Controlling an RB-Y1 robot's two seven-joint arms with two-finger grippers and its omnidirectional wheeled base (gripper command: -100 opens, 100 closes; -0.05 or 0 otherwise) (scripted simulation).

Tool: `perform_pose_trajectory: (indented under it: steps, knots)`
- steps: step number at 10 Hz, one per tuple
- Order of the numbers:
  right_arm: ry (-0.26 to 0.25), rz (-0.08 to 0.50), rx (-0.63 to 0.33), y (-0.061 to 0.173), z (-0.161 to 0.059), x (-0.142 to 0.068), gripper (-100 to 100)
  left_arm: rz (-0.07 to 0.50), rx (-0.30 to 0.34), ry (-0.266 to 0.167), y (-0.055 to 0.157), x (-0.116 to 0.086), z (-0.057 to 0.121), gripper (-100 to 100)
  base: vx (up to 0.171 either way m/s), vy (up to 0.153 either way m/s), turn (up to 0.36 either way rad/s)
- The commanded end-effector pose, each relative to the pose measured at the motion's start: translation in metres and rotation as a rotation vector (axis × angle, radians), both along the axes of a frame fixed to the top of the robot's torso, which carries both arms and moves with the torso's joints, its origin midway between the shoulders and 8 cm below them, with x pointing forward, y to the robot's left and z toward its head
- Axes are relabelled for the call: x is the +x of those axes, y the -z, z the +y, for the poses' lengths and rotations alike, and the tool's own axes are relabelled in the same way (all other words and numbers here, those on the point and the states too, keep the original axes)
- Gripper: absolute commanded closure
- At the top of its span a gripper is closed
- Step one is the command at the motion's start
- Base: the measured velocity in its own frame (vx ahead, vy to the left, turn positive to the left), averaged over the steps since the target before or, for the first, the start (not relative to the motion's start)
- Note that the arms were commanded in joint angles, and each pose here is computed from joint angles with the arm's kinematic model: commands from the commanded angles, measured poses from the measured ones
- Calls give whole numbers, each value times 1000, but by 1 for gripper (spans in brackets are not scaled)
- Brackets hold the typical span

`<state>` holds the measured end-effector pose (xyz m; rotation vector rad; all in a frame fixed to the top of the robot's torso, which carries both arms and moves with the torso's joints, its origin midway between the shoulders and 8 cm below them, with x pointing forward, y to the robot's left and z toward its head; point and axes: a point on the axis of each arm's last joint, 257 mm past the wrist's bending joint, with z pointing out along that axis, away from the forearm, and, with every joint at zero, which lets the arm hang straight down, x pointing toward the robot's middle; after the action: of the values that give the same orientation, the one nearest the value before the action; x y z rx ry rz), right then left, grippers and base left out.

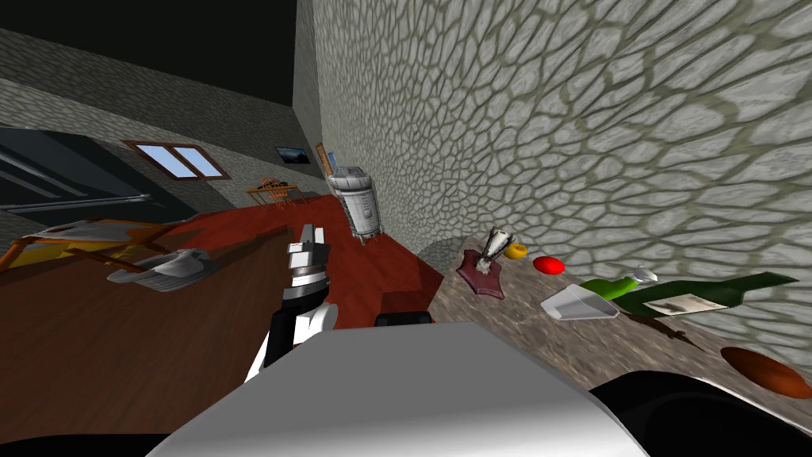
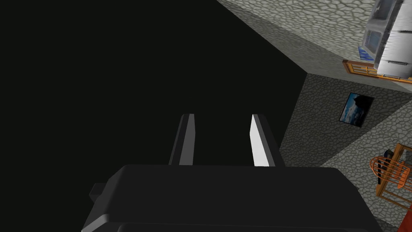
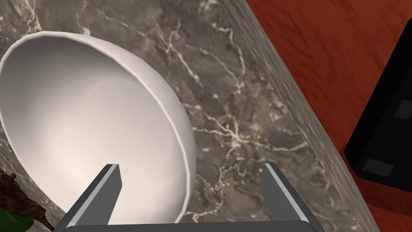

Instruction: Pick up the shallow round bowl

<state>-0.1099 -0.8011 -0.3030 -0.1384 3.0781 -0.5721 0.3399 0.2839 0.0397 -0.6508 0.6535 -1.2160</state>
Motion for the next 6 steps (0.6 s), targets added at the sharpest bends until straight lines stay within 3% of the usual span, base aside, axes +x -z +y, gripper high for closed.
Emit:
perform_pose_trajectory:
  steps: [1, 2, 4, 5, 6]
  knots:
    - [0, 0, 0, 0, 0, 0, 0, 0, 0, 0, 0, 0, 0, 0, 14, -7, -2]
    - [8, 0, -1, 11, 4, -7, -100, 0, 0, 0, 0, 0, 0, 0, 16, -31, 74]
    - [10, -1, 1, 15, 6, -8, -100, 0, 0, 0, 0, 0, 0, 0, 5, -44, 40]
    - [10, -1, 0, 16, 6, -8, 100, 0, 0, 0, 0, 0, 0, 0, 1, -5, 0]
    - [10, -1, 0, 16, 6, -8, 100, 0, 0, 0, 0, 0, 0, 0, 0, 0, 0]
